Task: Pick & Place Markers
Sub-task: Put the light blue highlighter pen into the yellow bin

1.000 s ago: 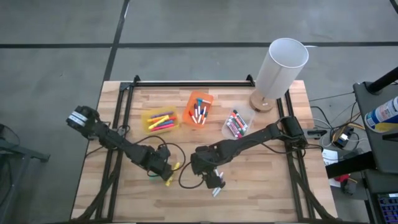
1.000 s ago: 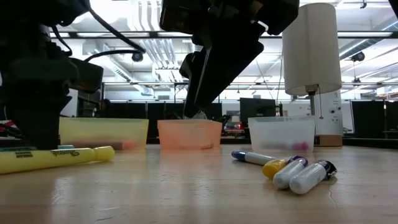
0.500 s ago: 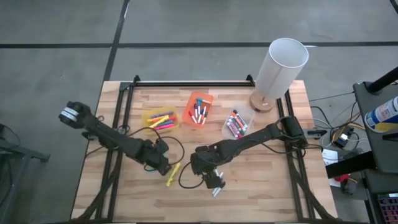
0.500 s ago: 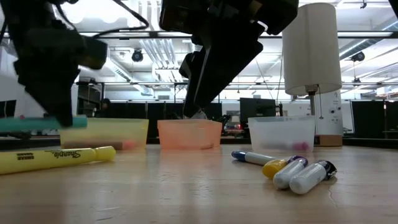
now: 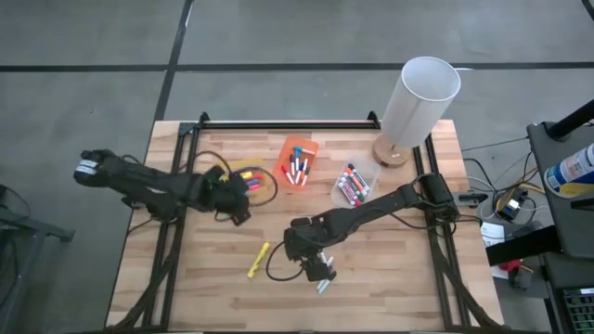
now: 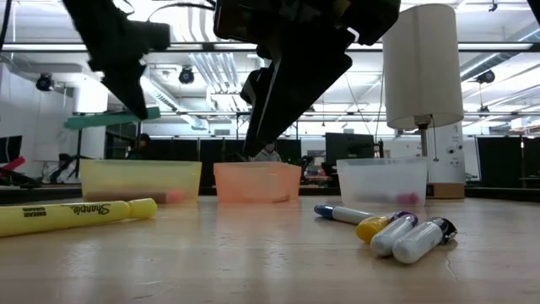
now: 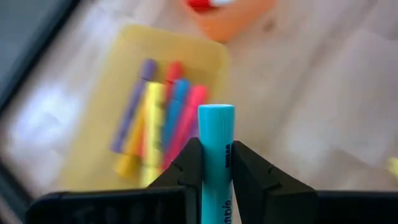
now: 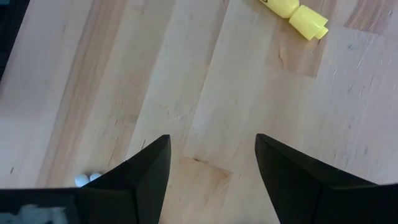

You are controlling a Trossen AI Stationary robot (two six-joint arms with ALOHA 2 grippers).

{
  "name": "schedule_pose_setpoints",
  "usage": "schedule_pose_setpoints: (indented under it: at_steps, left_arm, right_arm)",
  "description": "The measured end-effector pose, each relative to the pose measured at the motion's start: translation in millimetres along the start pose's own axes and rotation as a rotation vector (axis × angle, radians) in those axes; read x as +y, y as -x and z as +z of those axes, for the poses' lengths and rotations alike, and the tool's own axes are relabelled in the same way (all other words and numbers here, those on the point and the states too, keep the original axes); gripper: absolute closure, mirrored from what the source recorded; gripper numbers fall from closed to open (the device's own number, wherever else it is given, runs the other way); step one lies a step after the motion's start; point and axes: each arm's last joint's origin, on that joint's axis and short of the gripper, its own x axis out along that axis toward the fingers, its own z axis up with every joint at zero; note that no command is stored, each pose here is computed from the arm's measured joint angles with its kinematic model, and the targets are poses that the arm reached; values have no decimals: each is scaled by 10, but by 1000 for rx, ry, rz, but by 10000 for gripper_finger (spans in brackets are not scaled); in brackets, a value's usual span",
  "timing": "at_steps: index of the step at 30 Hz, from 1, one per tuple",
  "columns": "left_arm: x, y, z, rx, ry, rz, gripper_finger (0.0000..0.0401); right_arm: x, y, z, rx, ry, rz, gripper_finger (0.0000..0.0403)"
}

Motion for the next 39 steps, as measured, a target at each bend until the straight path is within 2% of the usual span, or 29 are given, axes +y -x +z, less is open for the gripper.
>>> schedule_pose_setpoints:
  at_steps: [5, 12, 18, 25, 29, 31, 35, 39]
  left_arm:
    - [249, -164, 169, 15, -52, 108, 349]
    - [545, -401, 338, 63, -23, 195, 348]
    - [632, -645, 382, 122, -6, 90, 348]
    - [652, -874, 324, 194, -46, 124, 348]
    - [600, -982, 293, 231, -85, 35, 348]
    - [586, -1026, 291, 241, -62, 42, 347]
    - [600, -1055, 302, 226, -42, 109, 323]
    - [611, -1026, 309, 214, -5, 104, 267]
  right_arm:
    - [0, 0, 1, -1, 0, 0, 177]
    - [0, 0, 4, -4, 0, 0, 177]
    - [1, 1, 8, -9, 0, 0, 177]
    - [1, 0, 12, -13, -2, 1, 177]
    - [1, 0, 17, -17, 2, 1, 177]
    - [1, 1, 19, -19, 4, 1, 177]
    - [1, 0, 20, -21, 4, 1, 177]
    - [1, 0, 20, -20, 1, 1, 177]
